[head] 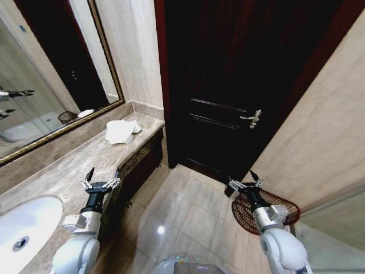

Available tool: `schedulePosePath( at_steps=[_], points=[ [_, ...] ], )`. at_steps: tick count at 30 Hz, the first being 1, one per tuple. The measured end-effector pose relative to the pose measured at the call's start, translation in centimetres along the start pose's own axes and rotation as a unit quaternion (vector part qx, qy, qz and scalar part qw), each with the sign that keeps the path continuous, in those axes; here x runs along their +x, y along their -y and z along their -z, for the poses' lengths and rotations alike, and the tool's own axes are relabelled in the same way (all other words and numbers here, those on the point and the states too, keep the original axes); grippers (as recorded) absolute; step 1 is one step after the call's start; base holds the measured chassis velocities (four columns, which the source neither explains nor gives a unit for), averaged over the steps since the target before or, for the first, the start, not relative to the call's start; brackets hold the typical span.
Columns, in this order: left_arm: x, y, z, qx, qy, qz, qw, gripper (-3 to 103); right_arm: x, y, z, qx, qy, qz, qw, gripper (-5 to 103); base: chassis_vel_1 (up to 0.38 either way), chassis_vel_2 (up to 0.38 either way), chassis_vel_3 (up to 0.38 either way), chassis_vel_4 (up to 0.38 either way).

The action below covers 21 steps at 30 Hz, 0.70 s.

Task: Discard the used towel into the hamper.

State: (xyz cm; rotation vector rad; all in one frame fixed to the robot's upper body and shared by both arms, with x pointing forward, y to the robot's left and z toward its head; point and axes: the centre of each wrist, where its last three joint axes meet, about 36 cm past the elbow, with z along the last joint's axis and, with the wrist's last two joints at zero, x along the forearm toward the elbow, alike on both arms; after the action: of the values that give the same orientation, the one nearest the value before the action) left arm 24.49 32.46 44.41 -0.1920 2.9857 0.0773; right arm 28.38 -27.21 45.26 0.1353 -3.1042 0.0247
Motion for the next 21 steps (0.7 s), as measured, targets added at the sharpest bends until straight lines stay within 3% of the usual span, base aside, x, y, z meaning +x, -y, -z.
schedulePosePath(
  at_steps=[21],
  points=[
    [0.03,-0.09,-0.29,0.002,0.002,0.004,1.0000,100,-0.34,-0.26,0.25,0.001,0.003,0.001,1.000,100,-0.023,0.117,0.118,-0.029]
  ],
)
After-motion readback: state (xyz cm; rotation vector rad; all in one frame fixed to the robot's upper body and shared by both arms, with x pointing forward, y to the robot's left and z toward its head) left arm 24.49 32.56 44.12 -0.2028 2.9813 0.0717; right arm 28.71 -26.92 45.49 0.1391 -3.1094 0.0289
